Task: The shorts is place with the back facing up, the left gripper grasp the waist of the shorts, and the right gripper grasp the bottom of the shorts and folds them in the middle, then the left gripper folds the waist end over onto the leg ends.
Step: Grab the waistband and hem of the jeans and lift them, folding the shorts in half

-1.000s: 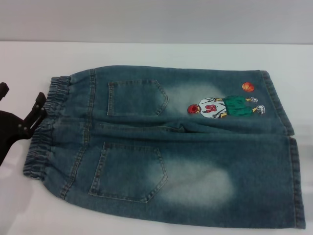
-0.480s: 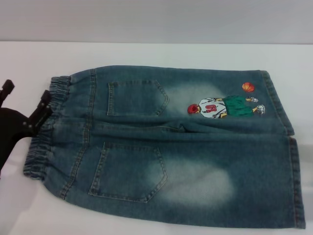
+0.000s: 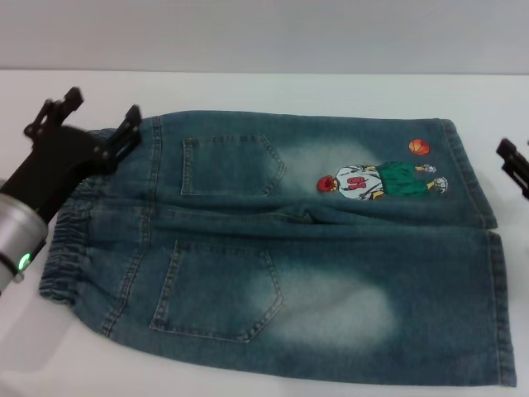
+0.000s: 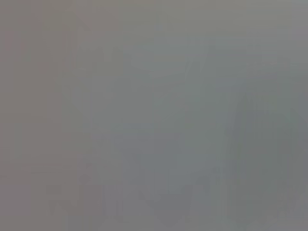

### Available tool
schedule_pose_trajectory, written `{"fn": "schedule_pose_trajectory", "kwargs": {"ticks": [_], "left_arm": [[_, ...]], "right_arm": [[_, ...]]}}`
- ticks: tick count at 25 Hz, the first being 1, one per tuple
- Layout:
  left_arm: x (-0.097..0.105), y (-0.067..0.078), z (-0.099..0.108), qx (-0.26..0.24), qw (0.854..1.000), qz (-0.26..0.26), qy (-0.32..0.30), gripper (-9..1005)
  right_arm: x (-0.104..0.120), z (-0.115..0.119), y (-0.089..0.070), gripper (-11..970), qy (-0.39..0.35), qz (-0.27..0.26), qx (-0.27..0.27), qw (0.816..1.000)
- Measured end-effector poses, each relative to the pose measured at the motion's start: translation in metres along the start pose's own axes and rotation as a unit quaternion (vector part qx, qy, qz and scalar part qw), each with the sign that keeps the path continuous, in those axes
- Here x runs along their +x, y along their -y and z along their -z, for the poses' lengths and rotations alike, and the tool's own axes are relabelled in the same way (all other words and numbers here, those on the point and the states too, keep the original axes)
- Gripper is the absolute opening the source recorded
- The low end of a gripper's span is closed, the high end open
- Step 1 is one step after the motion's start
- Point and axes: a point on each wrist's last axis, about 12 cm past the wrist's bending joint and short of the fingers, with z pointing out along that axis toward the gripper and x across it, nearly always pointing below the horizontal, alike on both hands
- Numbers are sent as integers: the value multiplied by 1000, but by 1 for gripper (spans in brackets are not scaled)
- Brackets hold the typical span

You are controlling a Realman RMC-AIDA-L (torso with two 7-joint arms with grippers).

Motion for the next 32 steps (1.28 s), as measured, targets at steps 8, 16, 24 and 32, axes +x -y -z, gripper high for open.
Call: {"fn": "schedule_pose_trajectory", "kwargs": {"ticks": [8,16,24,32], "left_arm": [[-31,5,-17,-17,998,28,-44,861],[-47,3,-22,-73,992,62,-81,861],[-64,8,-28,-120,982,56,-131,860],[-68,10,-26,-154,970,83,-171,860]], "right_arm": [[-47,-41,24,517,-64,-38,9,997],[-83,-71,40,517,-94,-53,55,993],[-89,-92,44,517,-133,-54,94,985],[-109,-120,45,510,-183,-55,134,972]]}}
